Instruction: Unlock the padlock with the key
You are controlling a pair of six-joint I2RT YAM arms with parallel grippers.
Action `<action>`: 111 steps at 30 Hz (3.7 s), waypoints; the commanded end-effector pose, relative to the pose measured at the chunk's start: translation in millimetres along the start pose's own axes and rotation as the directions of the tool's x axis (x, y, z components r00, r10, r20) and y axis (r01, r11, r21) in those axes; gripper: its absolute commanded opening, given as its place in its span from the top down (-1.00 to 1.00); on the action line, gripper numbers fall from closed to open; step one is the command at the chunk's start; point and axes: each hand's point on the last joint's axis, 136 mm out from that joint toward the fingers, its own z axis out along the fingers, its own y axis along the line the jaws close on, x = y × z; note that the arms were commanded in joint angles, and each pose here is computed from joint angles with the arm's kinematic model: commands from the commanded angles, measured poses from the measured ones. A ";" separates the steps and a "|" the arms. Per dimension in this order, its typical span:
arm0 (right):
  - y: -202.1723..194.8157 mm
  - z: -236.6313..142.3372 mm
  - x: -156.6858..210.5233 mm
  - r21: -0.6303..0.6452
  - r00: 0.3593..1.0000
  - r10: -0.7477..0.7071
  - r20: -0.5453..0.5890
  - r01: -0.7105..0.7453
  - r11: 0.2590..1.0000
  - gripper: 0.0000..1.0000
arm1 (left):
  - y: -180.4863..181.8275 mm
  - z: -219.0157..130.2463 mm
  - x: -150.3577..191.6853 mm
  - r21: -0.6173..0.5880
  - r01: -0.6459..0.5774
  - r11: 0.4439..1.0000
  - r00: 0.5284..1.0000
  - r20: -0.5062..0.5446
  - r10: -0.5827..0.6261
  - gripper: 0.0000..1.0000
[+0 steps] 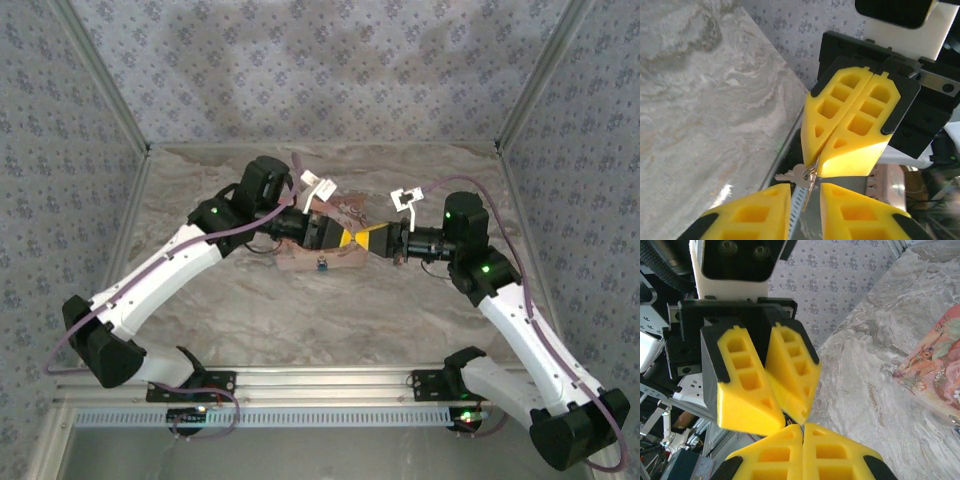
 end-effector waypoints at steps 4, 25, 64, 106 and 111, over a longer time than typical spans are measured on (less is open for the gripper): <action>6.8 -11.4 -21.2 0.050 0.994 -0.028 0.104 0.023 0.998 1.00 | -12.9 -28.4 -24.7 -0.010 -0.046 0.999 0.982 0.184 0.047 0.06; 11.5 -6.6 -55.5 0.020 0.882 0.053 0.469 -0.070 0.997 1.00 | -7.7 -42.4 -52.9 0.105 -0.008 0.994 0.827 0.560 -0.053 -0.33; 8.8 3.9 -41.3 -0.009 0.880 0.097 0.464 -0.105 0.994 1.00 | -33.7 -36.4 -58.7 0.137 -0.082 0.987 0.824 0.566 -0.010 0.89; -16.9 -3.2 -15.7 0.109 0.914 0.086 0.395 -0.140 0.984 0.30 | -25.8 -36.8 -56.8 0.026 -0.062 0.998 0.862 0.505 0.040 1.00; -22.4 -21.1 -13.6 0.161 0.918 0.059 0.392 -0.132 0.978 0.13 | -19.2 -37.7 -51.8 -0.006 -0.039 0.999 0.897 0.440 0.038 1.00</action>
